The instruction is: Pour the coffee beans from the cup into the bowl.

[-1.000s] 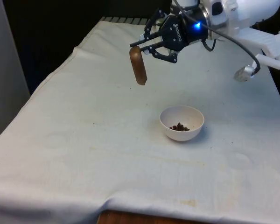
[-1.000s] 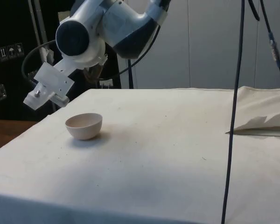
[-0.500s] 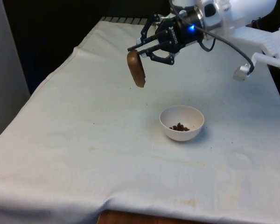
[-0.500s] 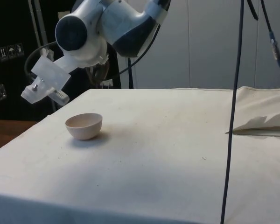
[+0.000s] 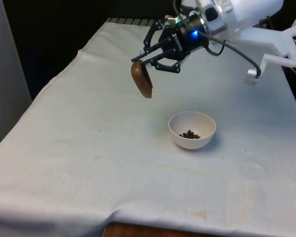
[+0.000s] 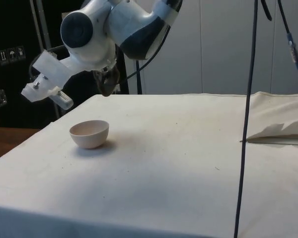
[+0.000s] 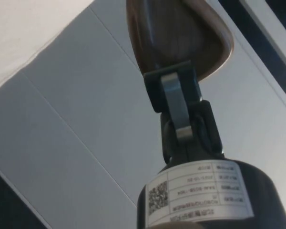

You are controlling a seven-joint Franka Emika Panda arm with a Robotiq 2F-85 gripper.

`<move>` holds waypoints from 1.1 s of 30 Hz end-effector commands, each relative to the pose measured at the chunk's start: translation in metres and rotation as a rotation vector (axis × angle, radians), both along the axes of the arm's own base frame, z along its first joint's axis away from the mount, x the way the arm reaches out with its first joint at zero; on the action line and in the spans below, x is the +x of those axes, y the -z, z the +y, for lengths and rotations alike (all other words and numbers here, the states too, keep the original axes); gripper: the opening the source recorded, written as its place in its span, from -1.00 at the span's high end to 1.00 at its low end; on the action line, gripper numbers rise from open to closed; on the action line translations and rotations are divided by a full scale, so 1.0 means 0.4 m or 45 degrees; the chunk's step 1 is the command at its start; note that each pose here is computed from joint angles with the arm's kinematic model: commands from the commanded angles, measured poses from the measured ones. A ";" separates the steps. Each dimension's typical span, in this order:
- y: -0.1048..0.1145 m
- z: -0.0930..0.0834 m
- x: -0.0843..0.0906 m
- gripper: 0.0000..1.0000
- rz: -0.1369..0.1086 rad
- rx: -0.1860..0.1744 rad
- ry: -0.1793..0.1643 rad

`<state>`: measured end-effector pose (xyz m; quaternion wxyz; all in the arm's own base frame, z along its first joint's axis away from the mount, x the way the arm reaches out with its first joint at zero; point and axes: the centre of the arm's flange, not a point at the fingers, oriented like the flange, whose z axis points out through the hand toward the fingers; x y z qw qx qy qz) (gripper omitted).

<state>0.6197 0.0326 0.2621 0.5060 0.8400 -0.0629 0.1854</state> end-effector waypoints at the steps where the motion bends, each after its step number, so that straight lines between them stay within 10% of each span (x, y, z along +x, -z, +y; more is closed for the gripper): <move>1: 0.003 -0.007 -0.001 0.99 0.013 0.029 -0.005; 33: 0.051 -0.135 -0.003 0.99 0.056 0.253 0.037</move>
